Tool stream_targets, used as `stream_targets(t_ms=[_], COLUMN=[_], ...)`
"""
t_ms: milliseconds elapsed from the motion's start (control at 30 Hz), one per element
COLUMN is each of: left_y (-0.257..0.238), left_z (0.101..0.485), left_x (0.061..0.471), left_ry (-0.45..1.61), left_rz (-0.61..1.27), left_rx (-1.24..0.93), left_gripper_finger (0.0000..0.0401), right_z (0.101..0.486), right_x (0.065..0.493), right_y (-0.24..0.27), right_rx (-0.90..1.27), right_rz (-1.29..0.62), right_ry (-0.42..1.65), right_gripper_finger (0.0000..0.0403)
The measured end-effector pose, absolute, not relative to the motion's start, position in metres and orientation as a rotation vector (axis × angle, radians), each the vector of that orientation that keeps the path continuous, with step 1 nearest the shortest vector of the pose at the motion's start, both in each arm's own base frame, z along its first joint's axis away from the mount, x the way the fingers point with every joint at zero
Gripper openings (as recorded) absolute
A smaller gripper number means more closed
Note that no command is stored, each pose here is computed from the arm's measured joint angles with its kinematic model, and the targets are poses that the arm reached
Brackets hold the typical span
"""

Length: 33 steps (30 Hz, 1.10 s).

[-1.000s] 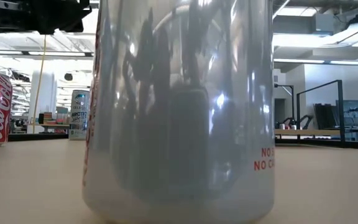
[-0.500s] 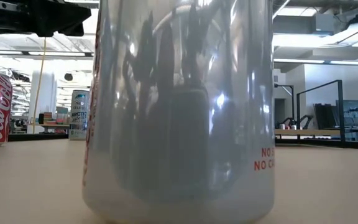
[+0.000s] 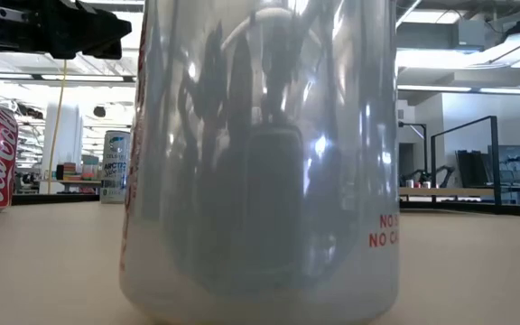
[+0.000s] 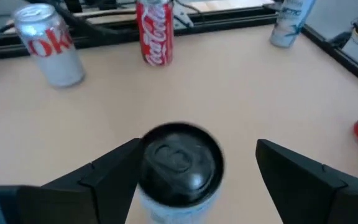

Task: Place canned beverage on shelf
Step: Put the white-pink soda can on the shelf align with the other white-pink soda can

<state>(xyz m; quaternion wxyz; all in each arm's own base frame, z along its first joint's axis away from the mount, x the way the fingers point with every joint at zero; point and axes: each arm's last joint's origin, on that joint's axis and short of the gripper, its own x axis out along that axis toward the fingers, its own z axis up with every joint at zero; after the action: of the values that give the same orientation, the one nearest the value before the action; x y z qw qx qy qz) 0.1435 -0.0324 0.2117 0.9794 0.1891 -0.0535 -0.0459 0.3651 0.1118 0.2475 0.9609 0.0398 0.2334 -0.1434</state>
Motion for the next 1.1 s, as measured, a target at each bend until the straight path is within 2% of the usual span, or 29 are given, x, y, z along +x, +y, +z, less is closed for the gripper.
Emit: stream_targets(t_ms=[567,800,1100], left_y=[-0.032,-0.032,-0.032], left_z=[0.211,0.211,0.210], left_x=[0.144,0.144,0.144], left_ry=[-0.105,-0.101,-0.092], left_rz=[-0.092,-0.095,-0.097], left_rx=[0.400,0.390,0.392], left_gripper_finger=[0.0000,0.0000,0.0000], right_z=[0.253,0.234,0.233], right_x=[0.368,0.376,0.379], right_y=[0.113,0.117,0.112], right_rx=[0.122,0.091,0.081], right_rz=[-0.234,-0.234,-0.243], right_ry=[0.446,0.474,0.475], right_gripper_finger=[0.0338,0.0337,0.0337])
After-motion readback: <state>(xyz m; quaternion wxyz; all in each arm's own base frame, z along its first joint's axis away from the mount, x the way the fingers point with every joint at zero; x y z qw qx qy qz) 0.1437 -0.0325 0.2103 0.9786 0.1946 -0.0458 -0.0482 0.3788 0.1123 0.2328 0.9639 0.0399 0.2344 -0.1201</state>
